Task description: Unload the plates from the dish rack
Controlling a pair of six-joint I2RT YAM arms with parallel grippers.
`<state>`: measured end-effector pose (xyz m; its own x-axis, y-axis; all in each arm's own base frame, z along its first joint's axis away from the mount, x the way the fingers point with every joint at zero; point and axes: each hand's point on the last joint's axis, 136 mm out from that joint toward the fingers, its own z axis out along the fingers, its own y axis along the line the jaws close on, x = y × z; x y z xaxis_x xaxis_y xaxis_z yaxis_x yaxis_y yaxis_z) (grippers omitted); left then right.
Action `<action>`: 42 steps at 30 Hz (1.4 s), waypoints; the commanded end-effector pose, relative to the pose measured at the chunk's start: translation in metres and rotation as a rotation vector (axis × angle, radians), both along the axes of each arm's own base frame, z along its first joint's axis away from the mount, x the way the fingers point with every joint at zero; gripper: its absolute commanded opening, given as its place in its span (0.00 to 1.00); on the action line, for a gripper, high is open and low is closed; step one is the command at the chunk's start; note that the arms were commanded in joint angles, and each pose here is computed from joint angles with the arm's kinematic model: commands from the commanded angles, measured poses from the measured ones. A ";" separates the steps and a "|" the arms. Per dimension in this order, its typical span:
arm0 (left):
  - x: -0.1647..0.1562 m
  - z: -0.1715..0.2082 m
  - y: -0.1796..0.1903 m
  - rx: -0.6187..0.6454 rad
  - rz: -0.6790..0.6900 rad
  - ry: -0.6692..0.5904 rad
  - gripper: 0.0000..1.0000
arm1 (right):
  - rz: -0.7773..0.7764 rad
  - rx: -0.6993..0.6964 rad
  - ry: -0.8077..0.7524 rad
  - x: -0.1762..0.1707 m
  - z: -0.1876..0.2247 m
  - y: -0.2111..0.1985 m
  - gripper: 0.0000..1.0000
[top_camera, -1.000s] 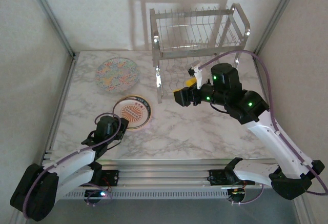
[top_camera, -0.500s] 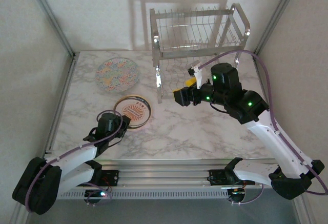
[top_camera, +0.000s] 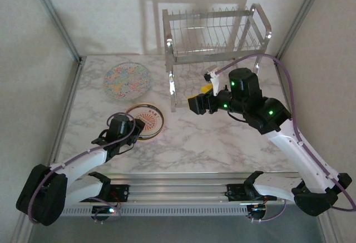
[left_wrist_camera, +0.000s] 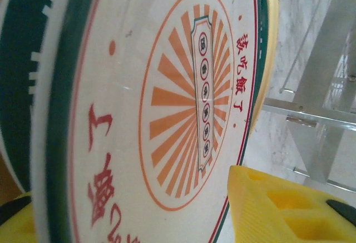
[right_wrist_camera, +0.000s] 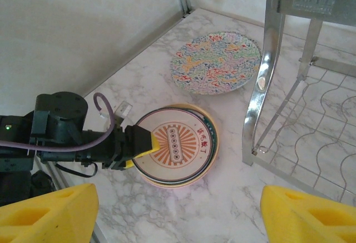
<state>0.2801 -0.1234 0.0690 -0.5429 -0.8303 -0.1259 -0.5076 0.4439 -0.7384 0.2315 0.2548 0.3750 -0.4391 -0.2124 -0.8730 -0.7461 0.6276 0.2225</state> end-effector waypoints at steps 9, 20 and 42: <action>0.004 0.005 0.008 0.092 0.007 0.082 0.56 | 0.011 0.031 -0.017 0.001 0.011 0.006 0.77; 0.002 0.002 0.012 0.140 0.008 0.143 0.63 | 0.013 0.027 -0.021 0.004 0.011 0.009 0.77; -0.001 -0.002 0.026 0.263 0.031 0.276 0.68 | 0.009 0.018 -0.024 0.008 0.009 0.011 0.78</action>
<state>0.2786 -0.1076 0.0618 -0.5720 -0.8059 -0.1527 -0.6716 0.5670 -0.4769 0.2395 0.2612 0.3655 -0.4611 -0.2236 -0.8587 -0.7374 0.6349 0.2306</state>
